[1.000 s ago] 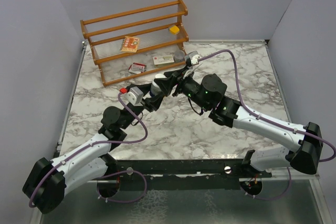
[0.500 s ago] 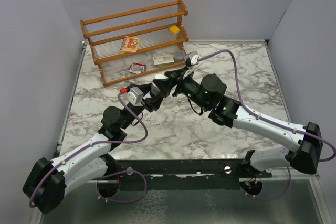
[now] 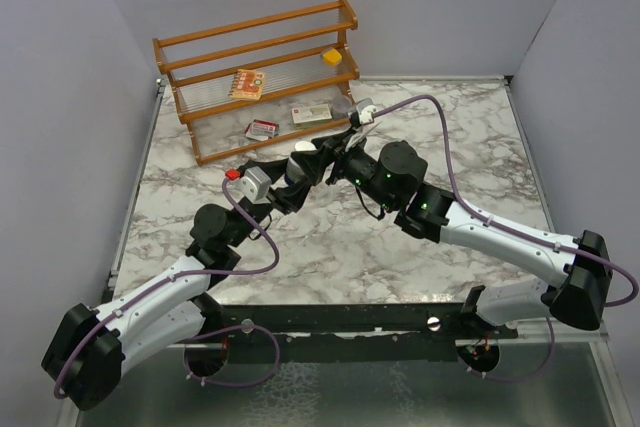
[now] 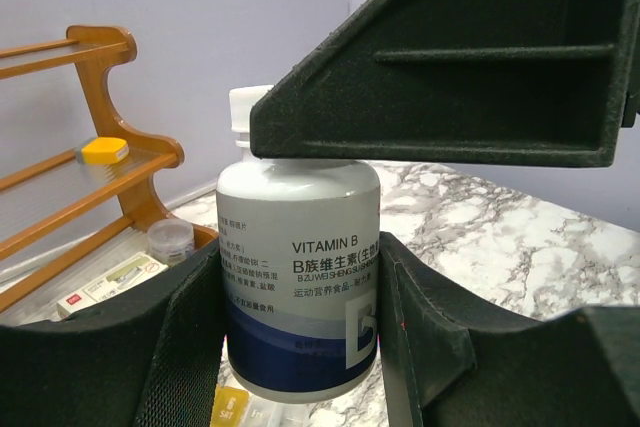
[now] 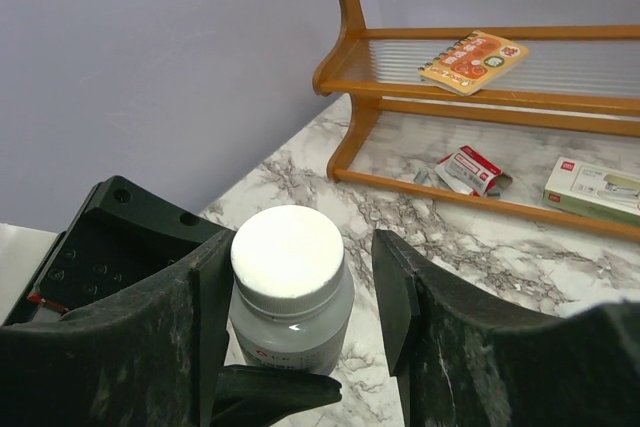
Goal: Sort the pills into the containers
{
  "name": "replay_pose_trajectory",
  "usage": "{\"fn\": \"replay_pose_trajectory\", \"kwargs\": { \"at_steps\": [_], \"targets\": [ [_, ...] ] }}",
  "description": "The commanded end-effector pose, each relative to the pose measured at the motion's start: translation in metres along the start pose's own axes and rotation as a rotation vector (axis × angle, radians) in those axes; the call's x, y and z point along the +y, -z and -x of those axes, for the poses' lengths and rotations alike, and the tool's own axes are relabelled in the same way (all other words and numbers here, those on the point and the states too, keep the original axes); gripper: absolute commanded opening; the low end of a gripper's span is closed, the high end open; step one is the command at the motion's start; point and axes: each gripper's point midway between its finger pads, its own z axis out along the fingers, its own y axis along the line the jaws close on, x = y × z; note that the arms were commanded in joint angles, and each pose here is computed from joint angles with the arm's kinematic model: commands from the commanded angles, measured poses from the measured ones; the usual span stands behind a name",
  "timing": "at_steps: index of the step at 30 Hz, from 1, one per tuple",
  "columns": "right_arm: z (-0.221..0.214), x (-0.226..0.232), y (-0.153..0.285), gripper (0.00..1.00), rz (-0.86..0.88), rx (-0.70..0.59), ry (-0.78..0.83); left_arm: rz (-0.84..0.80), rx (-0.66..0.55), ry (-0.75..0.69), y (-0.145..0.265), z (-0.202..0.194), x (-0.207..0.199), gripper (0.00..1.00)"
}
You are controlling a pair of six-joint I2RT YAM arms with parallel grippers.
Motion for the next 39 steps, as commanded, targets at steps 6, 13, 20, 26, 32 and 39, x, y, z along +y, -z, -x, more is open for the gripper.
{"fn": "replay_pose_trajectory", "kwargs": {
  "at_steps": [6, 13, 20, 26, 32, 39],
  "targets": [
    [0.012, 0.007, 0.001, 0.54, 0.017, -0.036, -0.01, -0.027, -0.052, -0.011, -0.001, 0.015, -0.005, 0.0],
    [0.016, 0.01, 0.004, 0.54, 0.034, -0.043, -0.016, -0.024, -0.05, -0.014, 0.0, 0.014, -0.005, 0.0],
    [0.019, 0.011, 0.007, 0.52, 0.042, -0.053, -0.02, -0.025, -0.049, -0.011, 0.0, 0.014, -0.005, 0.0],
    [0.021, 0.013, 0.008, 0.32, 0.049, -0.054, -0.02, -0.028, -0.048, -0.009, -0.001, 0.014, -0.006, 0.0],
    [0.018, 0.014, 0.008, 0.27, 0.057, -0.04, -0.014, -0.028, -0.052, -0.01, -0.001, 0.015, -0.006, 0.0],
    [0.017, 0.026, 0.015, 0.21, 0.132, -0.025, -0.007, -0.081, -0.058, -0.005, -0.001, 0.019, -0.015, 0.0]
  ]
}}
